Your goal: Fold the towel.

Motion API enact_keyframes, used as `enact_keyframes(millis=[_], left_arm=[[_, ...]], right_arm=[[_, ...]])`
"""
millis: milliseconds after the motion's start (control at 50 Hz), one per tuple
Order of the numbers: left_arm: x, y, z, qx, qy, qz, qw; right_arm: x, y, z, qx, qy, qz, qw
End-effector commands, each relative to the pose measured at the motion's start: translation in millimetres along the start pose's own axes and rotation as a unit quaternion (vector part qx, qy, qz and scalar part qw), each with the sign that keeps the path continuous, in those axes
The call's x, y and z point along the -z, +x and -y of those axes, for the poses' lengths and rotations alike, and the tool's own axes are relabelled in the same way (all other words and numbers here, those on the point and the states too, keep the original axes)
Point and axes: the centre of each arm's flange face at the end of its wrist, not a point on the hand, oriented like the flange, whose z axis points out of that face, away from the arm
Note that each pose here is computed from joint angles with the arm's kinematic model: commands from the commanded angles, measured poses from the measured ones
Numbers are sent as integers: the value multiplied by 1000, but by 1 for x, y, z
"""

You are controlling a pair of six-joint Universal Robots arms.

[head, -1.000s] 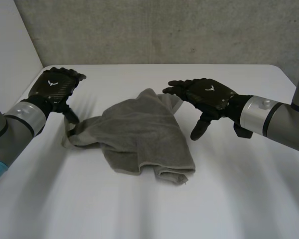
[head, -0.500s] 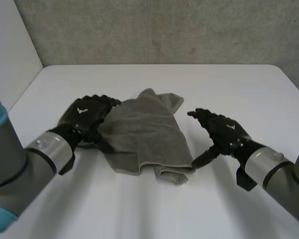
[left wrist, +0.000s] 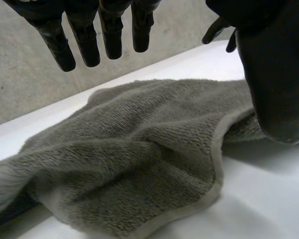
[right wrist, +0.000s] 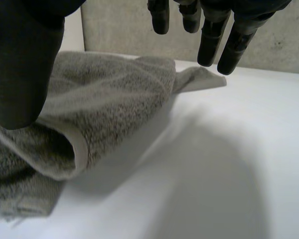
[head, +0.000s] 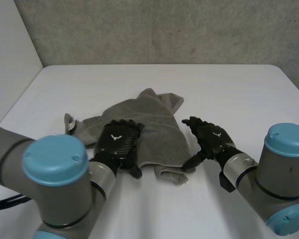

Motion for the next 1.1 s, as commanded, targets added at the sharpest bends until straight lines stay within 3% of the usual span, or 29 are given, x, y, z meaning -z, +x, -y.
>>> enact_keyframes(millis=[20, 400, 820, 980, 1100], left_arm=[[-10, 13, -13, -7, -1, 8, 1000], [-41, 22, -21, -2, 56, 26, 998], [-58, 19, -34, -13, 44, 35, 998], [-57, -10, -14, -4, 52, 63, 997], [-47, -8, -4, -5, 39, 25, 999]], right_arm=[[0, 1, -8, 20, -8, -2, 1000], [-4, 3, -9, 45, 21, -3, 999], [-23, 7, -10, 59, 33, -6, 998], [-22, -7, -12, 52, 9, 55, 997], [-18, -16, -5, 37, -36, 98, 994]])
